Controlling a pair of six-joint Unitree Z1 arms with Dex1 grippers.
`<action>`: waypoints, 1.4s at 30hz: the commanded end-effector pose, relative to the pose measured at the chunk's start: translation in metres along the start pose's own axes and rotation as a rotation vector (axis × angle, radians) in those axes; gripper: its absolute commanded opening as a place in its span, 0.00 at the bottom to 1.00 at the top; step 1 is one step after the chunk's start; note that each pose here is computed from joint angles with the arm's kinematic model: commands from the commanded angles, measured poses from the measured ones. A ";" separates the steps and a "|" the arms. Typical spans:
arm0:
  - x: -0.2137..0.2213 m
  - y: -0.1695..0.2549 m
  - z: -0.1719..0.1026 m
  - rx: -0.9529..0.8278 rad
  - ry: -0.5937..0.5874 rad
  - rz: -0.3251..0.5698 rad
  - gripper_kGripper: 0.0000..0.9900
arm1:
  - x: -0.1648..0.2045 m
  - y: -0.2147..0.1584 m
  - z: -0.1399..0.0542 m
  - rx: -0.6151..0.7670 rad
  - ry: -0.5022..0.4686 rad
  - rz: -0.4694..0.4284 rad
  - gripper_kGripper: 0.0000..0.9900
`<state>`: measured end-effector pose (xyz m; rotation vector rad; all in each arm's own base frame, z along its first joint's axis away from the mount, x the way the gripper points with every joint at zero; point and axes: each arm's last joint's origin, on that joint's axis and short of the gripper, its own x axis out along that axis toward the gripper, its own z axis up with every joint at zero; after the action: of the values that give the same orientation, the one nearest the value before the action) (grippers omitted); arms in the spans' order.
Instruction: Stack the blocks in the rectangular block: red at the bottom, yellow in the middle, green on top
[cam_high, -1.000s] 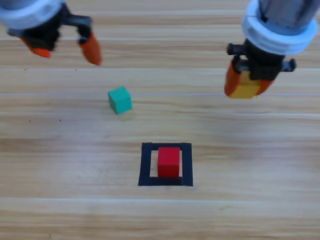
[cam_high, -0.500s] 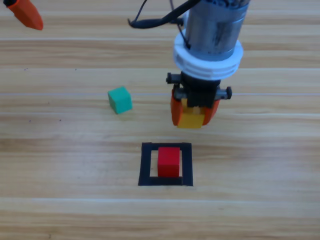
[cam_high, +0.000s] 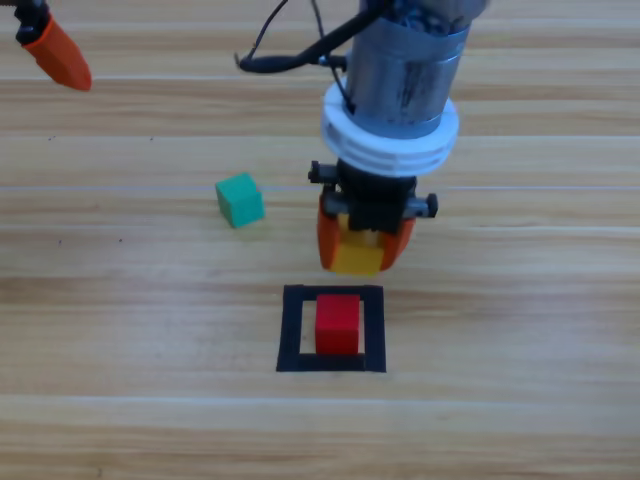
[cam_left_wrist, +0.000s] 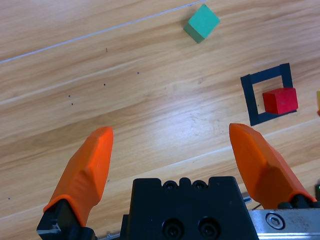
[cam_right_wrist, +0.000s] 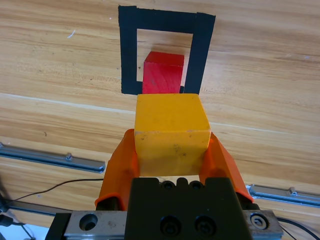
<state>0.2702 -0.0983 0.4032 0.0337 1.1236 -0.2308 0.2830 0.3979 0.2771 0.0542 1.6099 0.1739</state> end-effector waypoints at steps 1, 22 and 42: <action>0.022 0.006 0.003 -0.029 0.033 -0.009 1.00 | 0.062 0.015 -0.003 -0.012 0.093 -0.098 0.00; 0.045 0.011 -0.006 -0.053 0.041 -0.024 1.00 | 0.083 0.022 -0.001 0.023 0.094 -0.123 0.00; 0.058 0.012 -0.014 -0.058 0.047 -0.021 1.00 | 0.098 0.030 -0.001 0.098 0.091 -0.129 0.00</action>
<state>0.2765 -0.0978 0.3578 -0.0046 1.1456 -0.2382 0.2860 0.4288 0.2164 0.0853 1.6690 0.0310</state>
